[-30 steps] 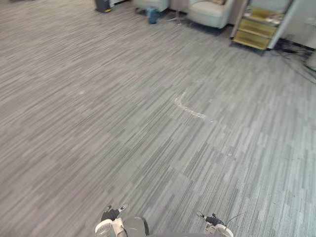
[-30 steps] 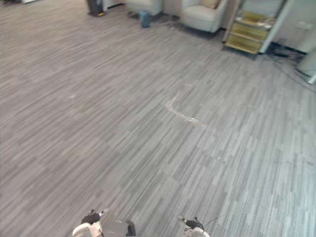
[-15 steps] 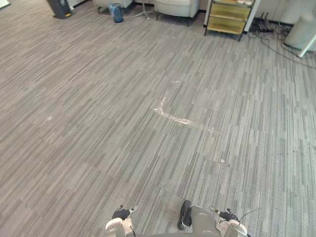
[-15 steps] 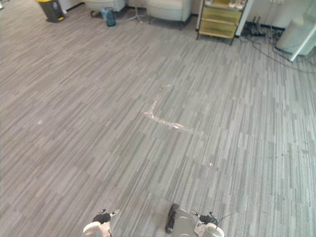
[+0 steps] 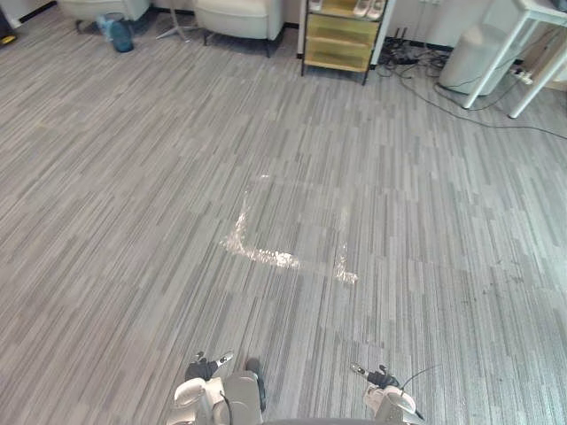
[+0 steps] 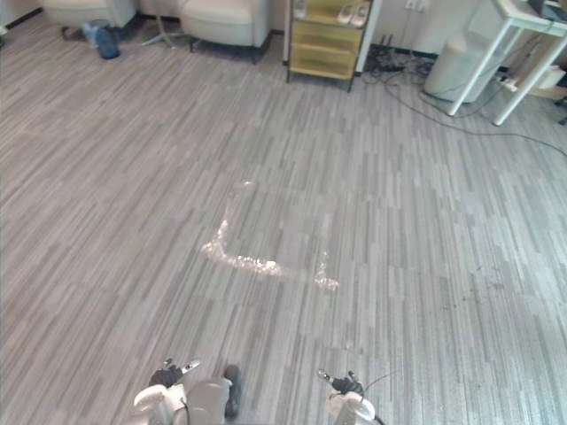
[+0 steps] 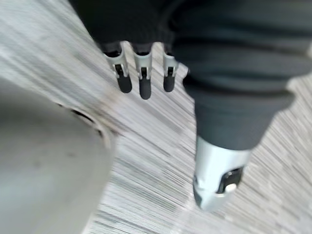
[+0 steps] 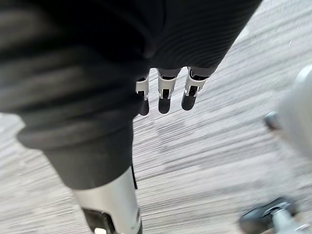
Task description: Pick up cushions and gather them together orderly.
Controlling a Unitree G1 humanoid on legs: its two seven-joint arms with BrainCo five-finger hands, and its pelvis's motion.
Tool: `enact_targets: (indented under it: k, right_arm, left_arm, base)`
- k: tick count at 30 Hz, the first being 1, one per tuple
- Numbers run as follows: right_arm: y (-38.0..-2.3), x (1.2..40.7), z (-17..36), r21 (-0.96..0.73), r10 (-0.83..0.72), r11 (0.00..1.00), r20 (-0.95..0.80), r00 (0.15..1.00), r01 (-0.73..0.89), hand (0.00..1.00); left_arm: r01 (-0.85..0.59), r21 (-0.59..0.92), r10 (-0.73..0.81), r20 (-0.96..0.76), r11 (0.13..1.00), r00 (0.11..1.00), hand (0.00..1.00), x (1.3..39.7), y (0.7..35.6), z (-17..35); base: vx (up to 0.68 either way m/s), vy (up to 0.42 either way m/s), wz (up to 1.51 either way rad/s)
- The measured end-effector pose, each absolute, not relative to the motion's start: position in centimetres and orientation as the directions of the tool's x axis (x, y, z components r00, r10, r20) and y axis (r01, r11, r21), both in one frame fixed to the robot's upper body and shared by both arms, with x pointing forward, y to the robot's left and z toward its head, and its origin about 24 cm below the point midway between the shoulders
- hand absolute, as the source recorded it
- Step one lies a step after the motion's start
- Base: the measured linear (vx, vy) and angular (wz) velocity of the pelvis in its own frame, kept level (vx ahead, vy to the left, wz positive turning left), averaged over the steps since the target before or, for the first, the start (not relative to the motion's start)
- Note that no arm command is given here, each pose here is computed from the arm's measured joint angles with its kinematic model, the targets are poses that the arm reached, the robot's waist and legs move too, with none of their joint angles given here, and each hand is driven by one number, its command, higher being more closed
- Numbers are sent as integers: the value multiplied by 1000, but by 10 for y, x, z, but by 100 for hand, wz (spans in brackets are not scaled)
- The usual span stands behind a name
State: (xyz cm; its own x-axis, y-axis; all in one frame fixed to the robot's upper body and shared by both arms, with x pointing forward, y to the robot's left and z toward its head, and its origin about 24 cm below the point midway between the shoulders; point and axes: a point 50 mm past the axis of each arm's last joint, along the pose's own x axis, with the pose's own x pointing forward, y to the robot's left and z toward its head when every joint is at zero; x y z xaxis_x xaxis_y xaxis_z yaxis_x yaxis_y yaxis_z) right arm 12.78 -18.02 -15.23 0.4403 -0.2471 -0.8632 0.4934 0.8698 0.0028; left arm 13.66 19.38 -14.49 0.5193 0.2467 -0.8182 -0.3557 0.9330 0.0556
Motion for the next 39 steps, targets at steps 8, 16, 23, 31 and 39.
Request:
enact_targets:
  k: [8, 16, 23, 31, 39]
  right_arm:
    - [-201, 120, -153, -34, -290, 852, -862, 416, 523, 0]
    - [-227, 100, -155, -103, -356, 811, -868, 347, 577, 0]
    - [-215, 103, -156, -64, -336, 790, -877, 344, 610, 0]
    - [-195, 107, -159, -16, -279, 811, -889, 363, 584, 0]
    - [-201, 114, -156, -20, -279, 840, -873, 400, 542, 0]
  left_arm:
    - [-347, 44, 220, -844, 937, 488, 0, 130, 187, -151]
    - [-425, -4, 211, -865, 905, 456, 0, 113, 179, -155]
    - [-396, 8, 224, -834, 918, 505, 0, 124, 186, -149]
    - [-372, 45, 240, -835, 927, 496, 0, 123, 198, -149]
    - [-324, 59, 211, -864, 944, 457, 0, 114, 193, -155]
  base:
    - [440, -11, 21]
    - [554, -206, 19]
    - [448, 24, -10]
    - [513, 205, -4]
    - [357, 45, 18]
